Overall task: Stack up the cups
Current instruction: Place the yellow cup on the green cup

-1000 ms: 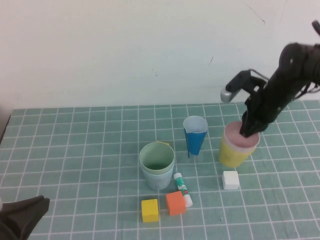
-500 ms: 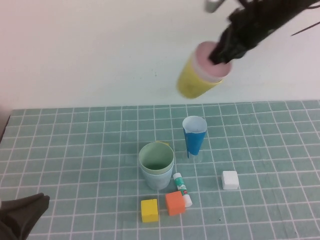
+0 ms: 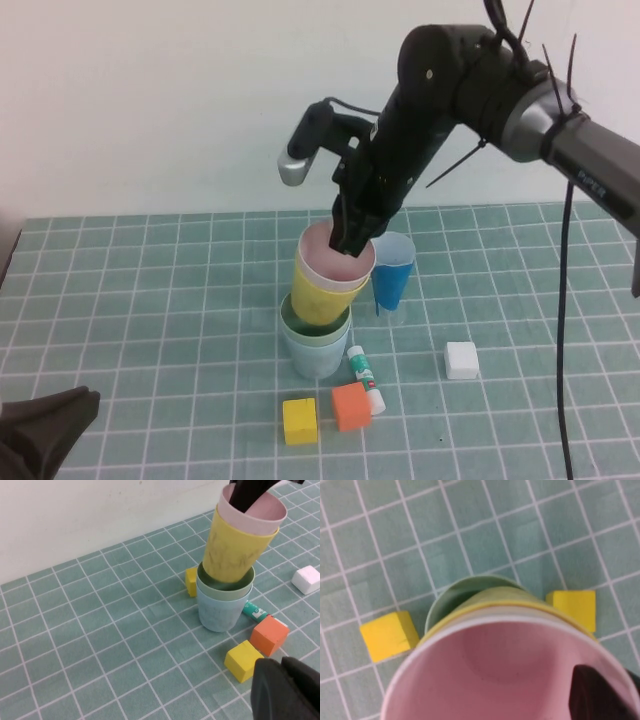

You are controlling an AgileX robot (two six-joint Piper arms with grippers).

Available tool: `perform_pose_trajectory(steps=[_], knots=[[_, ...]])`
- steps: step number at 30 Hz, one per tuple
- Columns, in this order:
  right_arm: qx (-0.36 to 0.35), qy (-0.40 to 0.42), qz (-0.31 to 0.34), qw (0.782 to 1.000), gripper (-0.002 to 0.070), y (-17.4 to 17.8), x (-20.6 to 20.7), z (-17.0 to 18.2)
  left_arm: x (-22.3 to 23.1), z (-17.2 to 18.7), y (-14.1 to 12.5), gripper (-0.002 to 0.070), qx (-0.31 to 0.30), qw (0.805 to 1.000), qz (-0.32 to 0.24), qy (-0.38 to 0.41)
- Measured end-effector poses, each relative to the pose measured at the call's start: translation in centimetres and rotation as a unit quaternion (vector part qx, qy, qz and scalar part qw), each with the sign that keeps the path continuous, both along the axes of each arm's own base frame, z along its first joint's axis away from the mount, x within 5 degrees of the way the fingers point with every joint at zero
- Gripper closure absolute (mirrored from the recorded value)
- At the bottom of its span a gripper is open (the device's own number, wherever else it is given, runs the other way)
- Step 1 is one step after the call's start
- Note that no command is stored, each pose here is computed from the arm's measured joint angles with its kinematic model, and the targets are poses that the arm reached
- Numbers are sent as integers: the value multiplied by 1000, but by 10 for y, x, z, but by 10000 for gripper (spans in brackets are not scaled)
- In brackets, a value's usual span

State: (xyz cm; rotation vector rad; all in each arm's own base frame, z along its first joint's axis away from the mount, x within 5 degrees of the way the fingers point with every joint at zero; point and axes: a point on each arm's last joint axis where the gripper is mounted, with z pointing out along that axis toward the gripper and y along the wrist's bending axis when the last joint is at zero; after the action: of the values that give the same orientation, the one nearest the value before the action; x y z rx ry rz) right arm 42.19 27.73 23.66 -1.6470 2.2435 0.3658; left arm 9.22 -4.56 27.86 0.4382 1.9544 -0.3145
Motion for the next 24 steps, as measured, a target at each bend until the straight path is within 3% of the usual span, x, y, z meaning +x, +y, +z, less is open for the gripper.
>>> perform_pose_trajectory(steps=[9, 17, 21, 24], knots=[[-1, 24, 19, 1000, 626, 4, 3, -26, 0, 0, 0, 676, -5, 1000, 1, 2], [-2, 22, 20, 1000, 389, 4, 3, -25, 0, 0, 0, 676, -6, 1000, 1, 4], [-18, -17, 21, 999, 362, -3, 2, 0, 0, 0, 0, 676, -4, 1000, 1, 3], [-19, -73, 18, 997, 391, -11, -1, 42, 0, 0, 0, 676, -3, 1000, 1, 2]])
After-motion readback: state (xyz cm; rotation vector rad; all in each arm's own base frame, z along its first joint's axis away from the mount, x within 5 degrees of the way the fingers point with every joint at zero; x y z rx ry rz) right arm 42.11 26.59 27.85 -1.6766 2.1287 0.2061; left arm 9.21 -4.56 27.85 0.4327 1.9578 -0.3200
